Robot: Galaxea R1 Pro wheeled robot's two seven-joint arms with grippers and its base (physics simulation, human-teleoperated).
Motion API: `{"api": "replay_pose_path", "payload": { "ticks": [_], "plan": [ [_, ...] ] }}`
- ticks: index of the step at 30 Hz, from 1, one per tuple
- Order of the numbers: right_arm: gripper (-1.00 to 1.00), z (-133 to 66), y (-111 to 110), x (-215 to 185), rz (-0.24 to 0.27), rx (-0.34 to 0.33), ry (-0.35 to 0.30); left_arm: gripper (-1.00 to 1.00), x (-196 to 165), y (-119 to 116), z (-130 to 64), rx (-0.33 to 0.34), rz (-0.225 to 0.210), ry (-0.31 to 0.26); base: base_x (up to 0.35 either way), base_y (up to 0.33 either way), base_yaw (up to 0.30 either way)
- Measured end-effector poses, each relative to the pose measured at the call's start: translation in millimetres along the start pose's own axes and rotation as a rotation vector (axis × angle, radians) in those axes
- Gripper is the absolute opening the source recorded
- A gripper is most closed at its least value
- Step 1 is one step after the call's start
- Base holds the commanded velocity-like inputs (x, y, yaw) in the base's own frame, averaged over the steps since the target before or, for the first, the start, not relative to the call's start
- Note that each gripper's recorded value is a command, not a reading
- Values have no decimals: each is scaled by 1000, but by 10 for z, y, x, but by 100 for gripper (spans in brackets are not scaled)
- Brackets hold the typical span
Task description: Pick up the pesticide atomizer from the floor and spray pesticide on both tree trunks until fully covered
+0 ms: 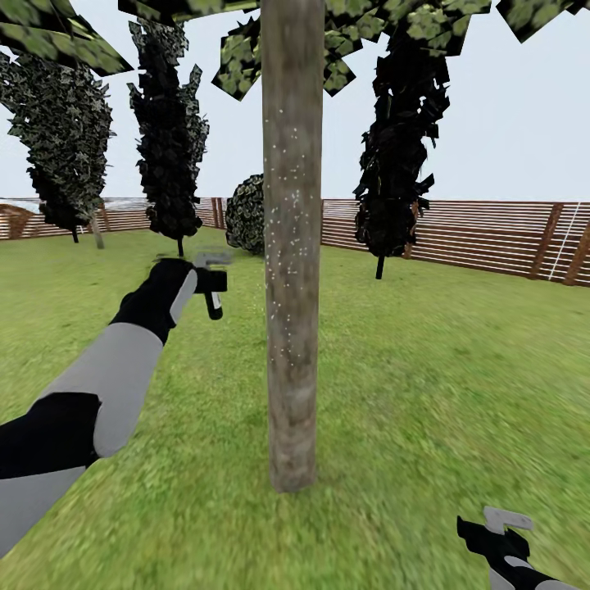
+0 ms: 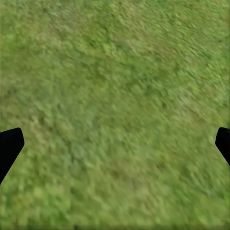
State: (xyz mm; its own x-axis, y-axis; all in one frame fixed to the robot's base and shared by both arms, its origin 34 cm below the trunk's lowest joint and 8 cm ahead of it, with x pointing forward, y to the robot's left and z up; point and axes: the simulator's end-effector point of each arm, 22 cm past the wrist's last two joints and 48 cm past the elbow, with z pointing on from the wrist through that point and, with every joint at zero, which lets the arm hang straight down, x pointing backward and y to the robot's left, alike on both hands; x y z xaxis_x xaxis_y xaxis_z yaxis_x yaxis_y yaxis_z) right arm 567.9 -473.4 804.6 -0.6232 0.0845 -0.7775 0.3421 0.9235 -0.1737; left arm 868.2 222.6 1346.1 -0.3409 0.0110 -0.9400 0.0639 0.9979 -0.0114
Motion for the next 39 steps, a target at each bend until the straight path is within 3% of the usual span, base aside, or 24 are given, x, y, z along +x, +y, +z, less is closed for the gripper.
{"api": "replay_pose_path", "payload": {
  "ticks": [1, 4, 10, 16, 21, 27, 34, 39],
  "plan": [
    [100, 2, 1, 0, 0, 0, 0, -100, 79, -1, 35, 0, -1, 18, 0, 0, 0],
    [100, 3, 0, 4, 0, 0, 1, -100, 770, -108, 334, 17, -12, 123, 0, 0, 0],
    [100, 0, 0, -1, 0, 0, 0, -100, 1298, -172, 495, 23, -14, 168, 0, 0, 0],
    [100, 0, 0, -1, 0, 0, 0, -100, 1486, -167, 536, 21, -16, 179, 0, 0, 0],
    [100, 0, 0, -1, 0, 0, 0, -100, 1753, -154, 553, 19, -17, 222, 0, 0, 0],
    [100, 0, 0, -2, 0, 0, -1, -100, 1814, -155, 580, 18, -17, 198, 0, 0, 0],
    [100, 0, 0, -1, 0, 0, 0, -100, 2022, -168, 585, 21, -19, 221, 0, 0, 0],
    [100, 0, 0, -1, 0, 0, 0, -100, 2282, -511, 577, 65, -20, 251, 0, 0, 0]
  ]
}}
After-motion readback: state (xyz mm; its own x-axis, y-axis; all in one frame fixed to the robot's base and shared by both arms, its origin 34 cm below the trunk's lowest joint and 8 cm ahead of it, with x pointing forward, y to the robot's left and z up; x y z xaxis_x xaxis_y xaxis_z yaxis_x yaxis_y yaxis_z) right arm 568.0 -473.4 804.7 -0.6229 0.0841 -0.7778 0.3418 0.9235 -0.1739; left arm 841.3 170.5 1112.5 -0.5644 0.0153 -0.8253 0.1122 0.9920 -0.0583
